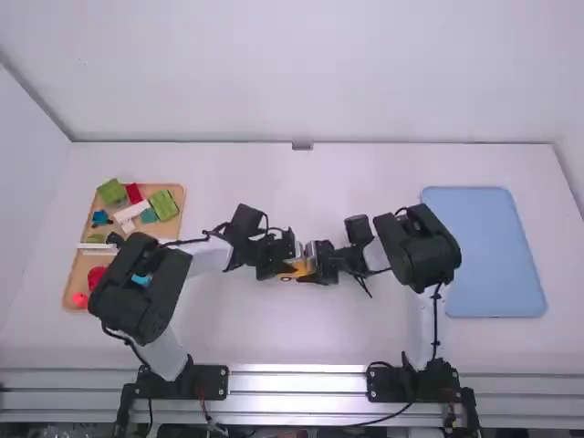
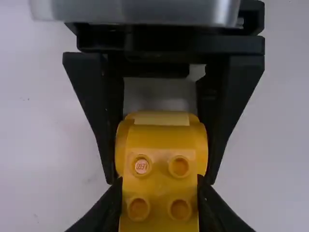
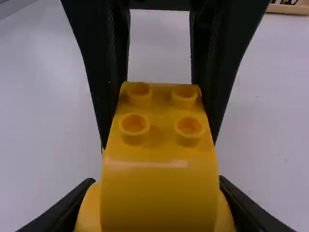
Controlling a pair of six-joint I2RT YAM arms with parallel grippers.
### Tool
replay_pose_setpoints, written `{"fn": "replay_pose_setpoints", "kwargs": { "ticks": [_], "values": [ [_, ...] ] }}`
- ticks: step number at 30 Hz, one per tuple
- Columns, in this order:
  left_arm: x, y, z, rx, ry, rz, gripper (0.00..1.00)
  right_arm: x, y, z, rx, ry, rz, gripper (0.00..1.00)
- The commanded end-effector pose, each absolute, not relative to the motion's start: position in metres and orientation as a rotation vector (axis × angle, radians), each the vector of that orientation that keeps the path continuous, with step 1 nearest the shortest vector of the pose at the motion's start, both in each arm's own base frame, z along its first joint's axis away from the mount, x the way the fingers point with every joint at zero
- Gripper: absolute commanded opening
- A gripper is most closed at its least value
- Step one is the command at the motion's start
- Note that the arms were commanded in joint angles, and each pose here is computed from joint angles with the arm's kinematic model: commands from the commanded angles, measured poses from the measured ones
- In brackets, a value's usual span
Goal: Assemble lego blocks to make yellow taxi
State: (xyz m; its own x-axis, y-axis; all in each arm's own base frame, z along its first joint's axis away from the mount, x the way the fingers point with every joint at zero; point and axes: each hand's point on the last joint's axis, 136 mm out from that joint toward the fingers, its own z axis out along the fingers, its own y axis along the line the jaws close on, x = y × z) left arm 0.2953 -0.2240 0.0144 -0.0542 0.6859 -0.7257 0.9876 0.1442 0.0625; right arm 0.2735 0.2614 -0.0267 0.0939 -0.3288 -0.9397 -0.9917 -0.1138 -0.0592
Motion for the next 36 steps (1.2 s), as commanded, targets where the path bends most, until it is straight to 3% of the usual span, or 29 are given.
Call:
{"fn": "replay_pose_setpoints", "kwargs": {
  "ticks": [1, 9, 12, 19, 22, 23, 27, 36],
  "values": [
    [0.288, -0.192, -0.037, 1.611, 2.033, -0.485, 0.19, 0.269, 0.265, -0.030, -1.574, 1.352, 1.074, 0.53],
    [0.303, -0.193, -0.016, 1.556, 1.958, -0.496, 0.35, 0.269, 0.264, -0.030, -1.573, 1.353, 1.074, 0.53],
    [0.302, -0.195, -0.009, 1.546, 1.908, -0.563, 0.47, 0.269, 0.265, -0.030, -1.575, 1.352, 1.075, 0.53],
    [0.304, -0.190, 0.014, 1.490, 1.757, -0.714, 0.51, 0.269, 0.264, -0.030, -1.573, 1.353, 1.074, 0.53],
    [0.304, -0.186, 0.035, 1.445, 1.651, -0.800, 0.77, 0.270, 0.265, -0.030, -1.573, 1.351, 1.073, 0.53],
    [0.304, -0.183, 0.045, 1.420, 1.595, -0.834, 0.99, 0.270, 0.265, -0.029, -1.573, 1.349, 1.071, 0.53],
    [0.312, -0.162, 0.075, 1.302, 1.482, -0.899, 0.99, 0.270, 0.265, -0.026, -1.567, 1.335, 1.083, 0.52],
    [0.360, -0.106, 0.057, 0.921, 1.898, -0.785, 0.99, 0.328, 0.223, 0.033, -1.227, 1.614, 1.089, 0.44]
  ]
}}
